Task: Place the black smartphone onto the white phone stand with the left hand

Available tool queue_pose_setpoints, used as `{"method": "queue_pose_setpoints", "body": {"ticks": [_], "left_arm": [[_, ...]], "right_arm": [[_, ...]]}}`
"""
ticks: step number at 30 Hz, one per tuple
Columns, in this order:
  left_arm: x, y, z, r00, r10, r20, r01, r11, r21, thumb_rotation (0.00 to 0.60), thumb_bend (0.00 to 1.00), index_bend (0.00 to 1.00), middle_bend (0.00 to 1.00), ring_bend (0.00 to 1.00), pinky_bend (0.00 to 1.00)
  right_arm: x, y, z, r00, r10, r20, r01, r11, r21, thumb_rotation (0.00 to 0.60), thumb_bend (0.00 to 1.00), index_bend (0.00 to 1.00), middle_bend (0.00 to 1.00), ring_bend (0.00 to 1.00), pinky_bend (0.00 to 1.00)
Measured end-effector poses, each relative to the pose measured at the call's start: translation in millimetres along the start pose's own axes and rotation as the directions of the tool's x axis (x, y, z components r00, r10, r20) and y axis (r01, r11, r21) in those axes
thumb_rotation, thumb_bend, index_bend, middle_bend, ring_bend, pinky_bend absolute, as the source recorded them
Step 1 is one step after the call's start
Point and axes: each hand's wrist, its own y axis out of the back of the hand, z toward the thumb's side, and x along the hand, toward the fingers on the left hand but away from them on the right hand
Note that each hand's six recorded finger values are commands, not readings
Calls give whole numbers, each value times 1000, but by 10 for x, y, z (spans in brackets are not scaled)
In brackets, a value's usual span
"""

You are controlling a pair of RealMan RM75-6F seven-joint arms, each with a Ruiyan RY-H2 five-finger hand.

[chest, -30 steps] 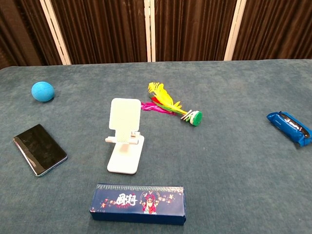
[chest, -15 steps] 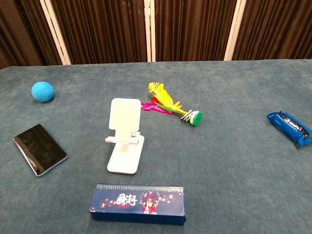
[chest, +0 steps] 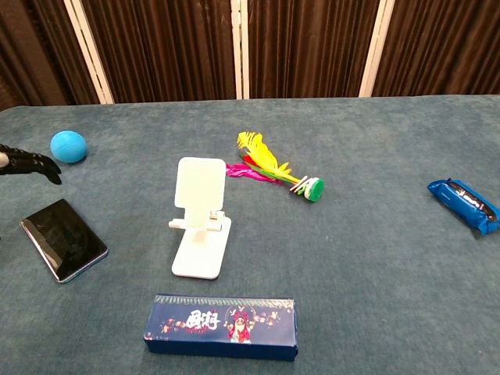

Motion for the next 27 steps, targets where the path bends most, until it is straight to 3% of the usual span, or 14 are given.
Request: {"method": "queue_pose_setpoints", "body": {"ticks": [13,27], "left_arm": [[267,-145,239,996,-38,86,34,998,49,600,0,238,146,177,213],[429,-265,351,991,-90,102,80,992,93,600,0,249,149,179,213]], "right_arm": [[-9,-22,0,1000,4,3,-4,1000,7,600,0,0,0,0,0],[-19,-24,-23,1000,6,11,-6,1000,3,600,0,0,0,0,0]]}}
